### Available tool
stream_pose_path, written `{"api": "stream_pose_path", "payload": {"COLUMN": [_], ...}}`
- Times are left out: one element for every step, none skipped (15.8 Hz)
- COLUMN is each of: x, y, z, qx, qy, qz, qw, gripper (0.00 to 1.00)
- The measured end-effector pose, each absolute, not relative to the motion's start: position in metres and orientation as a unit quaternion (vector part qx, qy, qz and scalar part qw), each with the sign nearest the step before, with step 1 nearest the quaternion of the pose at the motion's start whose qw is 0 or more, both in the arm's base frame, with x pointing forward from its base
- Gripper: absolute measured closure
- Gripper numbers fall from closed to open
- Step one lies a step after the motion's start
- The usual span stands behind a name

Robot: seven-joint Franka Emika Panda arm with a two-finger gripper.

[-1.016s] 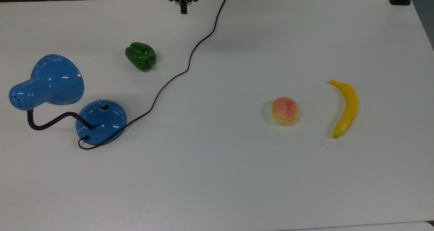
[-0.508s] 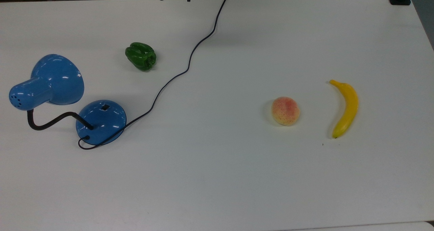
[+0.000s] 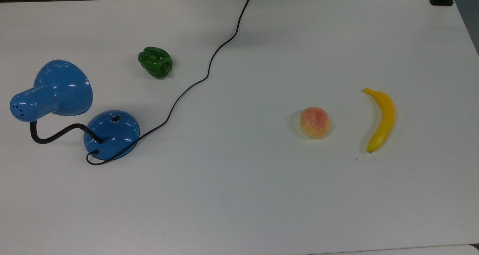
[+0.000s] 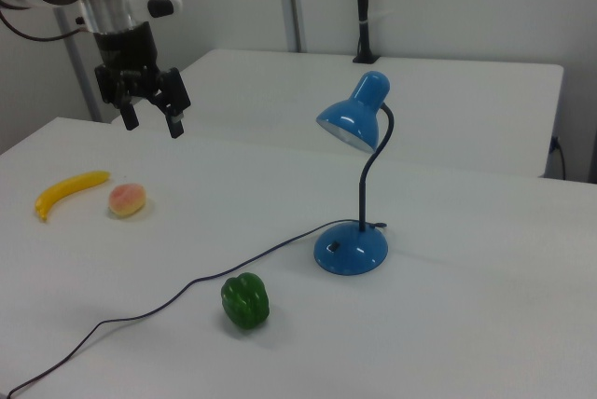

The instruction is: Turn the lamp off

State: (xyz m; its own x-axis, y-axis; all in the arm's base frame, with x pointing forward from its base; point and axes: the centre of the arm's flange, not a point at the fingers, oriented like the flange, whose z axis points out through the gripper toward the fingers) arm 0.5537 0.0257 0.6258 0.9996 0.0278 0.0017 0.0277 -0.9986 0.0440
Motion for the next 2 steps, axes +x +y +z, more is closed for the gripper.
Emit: {"api": "stream_pose_path", "payload": {"x": [0.5541,0.5543], "y": [0.0261,0.0255], "z": [0.6248,0.6245], "qx": [1.0,1.0], "qy": [0.014,0.014], "qz": [0.0,0.0], "qw": [0.022,0.022], "gripper": [0.0,0.0]}}
